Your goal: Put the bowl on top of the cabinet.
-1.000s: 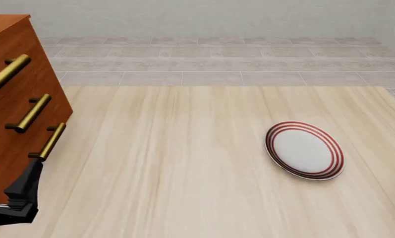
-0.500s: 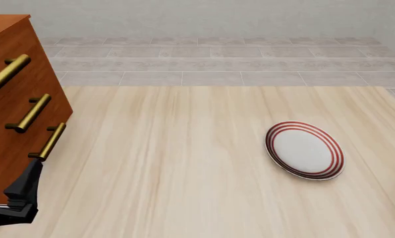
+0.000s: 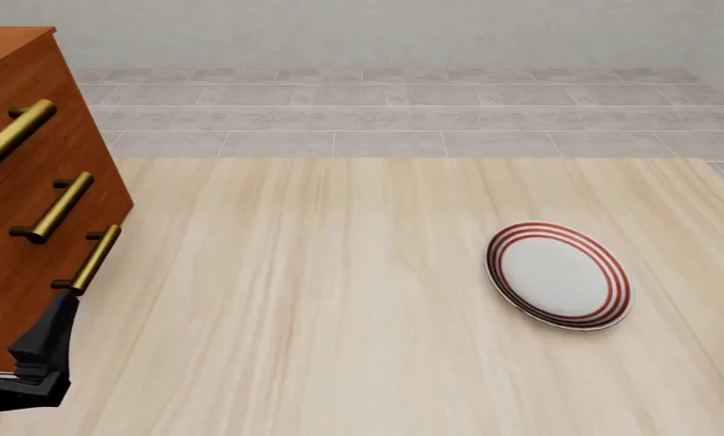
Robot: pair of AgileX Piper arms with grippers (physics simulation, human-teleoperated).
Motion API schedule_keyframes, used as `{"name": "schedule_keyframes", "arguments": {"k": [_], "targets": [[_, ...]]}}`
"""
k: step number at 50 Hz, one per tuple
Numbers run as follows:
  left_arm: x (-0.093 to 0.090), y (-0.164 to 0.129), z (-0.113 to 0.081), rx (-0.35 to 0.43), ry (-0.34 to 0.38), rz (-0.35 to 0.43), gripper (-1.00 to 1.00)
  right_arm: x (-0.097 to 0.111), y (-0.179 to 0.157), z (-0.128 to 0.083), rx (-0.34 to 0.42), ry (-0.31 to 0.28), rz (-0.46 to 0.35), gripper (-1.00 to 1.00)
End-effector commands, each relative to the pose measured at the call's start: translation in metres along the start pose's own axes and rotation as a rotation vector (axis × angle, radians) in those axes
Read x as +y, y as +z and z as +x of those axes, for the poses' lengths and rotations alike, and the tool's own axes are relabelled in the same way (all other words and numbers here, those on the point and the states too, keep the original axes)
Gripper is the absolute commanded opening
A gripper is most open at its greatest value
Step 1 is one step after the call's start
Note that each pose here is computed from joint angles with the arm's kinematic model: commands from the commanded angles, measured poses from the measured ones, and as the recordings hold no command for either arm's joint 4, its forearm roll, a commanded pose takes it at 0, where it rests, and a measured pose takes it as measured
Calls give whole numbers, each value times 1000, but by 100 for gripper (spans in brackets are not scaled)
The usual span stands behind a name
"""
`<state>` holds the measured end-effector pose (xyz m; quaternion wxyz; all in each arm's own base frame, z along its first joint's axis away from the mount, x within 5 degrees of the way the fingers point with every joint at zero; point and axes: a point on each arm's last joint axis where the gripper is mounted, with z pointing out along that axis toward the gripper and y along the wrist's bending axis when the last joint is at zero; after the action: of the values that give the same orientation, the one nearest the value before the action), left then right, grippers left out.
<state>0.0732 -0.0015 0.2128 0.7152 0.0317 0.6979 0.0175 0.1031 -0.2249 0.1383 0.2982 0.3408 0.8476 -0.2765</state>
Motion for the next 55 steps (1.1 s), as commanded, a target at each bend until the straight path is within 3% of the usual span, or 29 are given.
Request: {"name": "schedule_keyframes", "arguments": {"k": [1, 22, 42, 55], "targets": [[0, 0, 0, -1, 0, -1, 100, 8, 5, 9, 41, 16, -21, -100], [0, -1, 0, -3, 1, -1, 100, 15, -27, -12, -19, 23, -47, -100], [0, -1, 0, -4, 0, 2, 100, 20, -90, -50, -147, 31, -86, -100], [0, -1, 0, -6, -2, 1, 100, 20, -110, -62, -196, 24, -97, -100]]}}
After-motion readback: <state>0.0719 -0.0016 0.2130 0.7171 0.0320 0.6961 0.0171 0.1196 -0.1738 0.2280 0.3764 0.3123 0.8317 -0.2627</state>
